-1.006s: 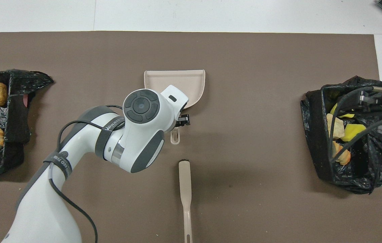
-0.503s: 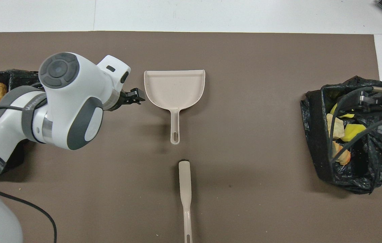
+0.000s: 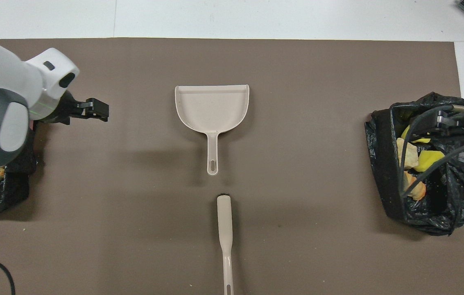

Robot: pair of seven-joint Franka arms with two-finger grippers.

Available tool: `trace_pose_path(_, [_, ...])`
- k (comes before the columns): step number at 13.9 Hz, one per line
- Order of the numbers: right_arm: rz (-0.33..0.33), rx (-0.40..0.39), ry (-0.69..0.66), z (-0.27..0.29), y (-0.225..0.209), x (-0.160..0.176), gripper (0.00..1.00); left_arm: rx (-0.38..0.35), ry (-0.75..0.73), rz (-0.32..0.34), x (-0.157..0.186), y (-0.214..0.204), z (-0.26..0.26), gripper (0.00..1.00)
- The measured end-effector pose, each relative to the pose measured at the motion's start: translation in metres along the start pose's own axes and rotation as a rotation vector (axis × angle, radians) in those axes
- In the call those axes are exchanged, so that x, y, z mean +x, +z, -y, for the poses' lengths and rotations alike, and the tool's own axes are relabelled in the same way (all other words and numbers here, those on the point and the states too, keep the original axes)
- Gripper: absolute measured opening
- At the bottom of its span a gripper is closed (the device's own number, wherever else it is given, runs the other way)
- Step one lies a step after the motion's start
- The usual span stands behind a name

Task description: Sweep and dump trash in bin

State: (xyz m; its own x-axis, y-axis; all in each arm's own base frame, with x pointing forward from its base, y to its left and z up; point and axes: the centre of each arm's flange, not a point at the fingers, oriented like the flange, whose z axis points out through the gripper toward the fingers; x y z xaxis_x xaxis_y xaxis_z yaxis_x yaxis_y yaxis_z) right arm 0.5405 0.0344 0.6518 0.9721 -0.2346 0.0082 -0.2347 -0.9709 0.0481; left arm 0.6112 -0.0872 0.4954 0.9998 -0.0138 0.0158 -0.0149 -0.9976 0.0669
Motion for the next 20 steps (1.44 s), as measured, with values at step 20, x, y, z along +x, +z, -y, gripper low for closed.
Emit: trace_pose_path(20, [0.003,0.008,0.012,-0.006,0.0,0.002,1.0,0.05,0.116,0.083,-0.063,-0.136,0.047,1.0])
